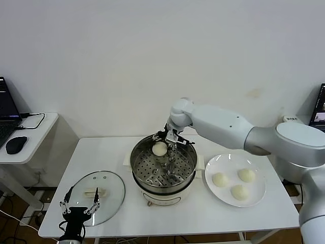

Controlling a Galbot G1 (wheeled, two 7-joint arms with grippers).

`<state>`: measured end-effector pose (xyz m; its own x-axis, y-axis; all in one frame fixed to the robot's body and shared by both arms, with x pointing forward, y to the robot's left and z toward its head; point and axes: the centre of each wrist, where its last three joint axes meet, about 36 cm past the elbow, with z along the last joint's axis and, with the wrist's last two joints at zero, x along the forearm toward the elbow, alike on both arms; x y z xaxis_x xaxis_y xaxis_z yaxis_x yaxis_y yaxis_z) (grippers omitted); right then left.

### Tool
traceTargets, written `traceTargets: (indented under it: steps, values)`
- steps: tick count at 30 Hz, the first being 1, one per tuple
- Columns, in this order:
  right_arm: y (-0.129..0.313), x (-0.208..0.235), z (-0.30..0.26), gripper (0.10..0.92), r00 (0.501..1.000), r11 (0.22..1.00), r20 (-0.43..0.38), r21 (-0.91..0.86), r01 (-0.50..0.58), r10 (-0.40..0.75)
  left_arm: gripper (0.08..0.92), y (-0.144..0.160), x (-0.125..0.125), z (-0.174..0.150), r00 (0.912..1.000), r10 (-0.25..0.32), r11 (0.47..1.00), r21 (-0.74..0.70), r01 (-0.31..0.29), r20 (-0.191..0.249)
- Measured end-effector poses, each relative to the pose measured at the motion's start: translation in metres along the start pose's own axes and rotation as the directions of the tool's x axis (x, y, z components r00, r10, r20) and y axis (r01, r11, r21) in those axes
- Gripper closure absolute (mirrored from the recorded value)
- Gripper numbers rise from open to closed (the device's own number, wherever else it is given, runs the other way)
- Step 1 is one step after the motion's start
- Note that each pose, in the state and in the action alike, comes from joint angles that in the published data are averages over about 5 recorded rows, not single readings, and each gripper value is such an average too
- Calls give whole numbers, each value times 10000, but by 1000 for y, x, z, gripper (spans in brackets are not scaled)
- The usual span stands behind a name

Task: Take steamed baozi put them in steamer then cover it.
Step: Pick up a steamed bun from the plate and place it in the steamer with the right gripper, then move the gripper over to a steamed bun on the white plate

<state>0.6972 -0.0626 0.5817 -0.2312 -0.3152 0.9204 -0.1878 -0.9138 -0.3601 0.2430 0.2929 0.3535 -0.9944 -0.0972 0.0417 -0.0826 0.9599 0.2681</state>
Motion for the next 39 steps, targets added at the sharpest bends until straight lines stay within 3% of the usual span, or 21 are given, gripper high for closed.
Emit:
traceTargets:
  steps: [12,22,31,39]
  values:
    - [17,77,-4,200,9989,9537,-439,-3008,12,-151,177,4,2,-7,9999,49,10000,-71,-48,117]
    - [114,133,-18,200,9973,7765,-718,-6293,-320,-170,177,11,-2,-12,9996,52,9999,-121,-49,292]
    - [217,139,-31,200,9928,6128,-990,-7894,-370,-676,177,15,-7,-12,9994,75,9998,-204,-68,345]
    - [280,109,-41,200,9878,5161,-1003,-8562,-247,-1191,177,20,-7,-11,9995,4,9995,-307,5,305]
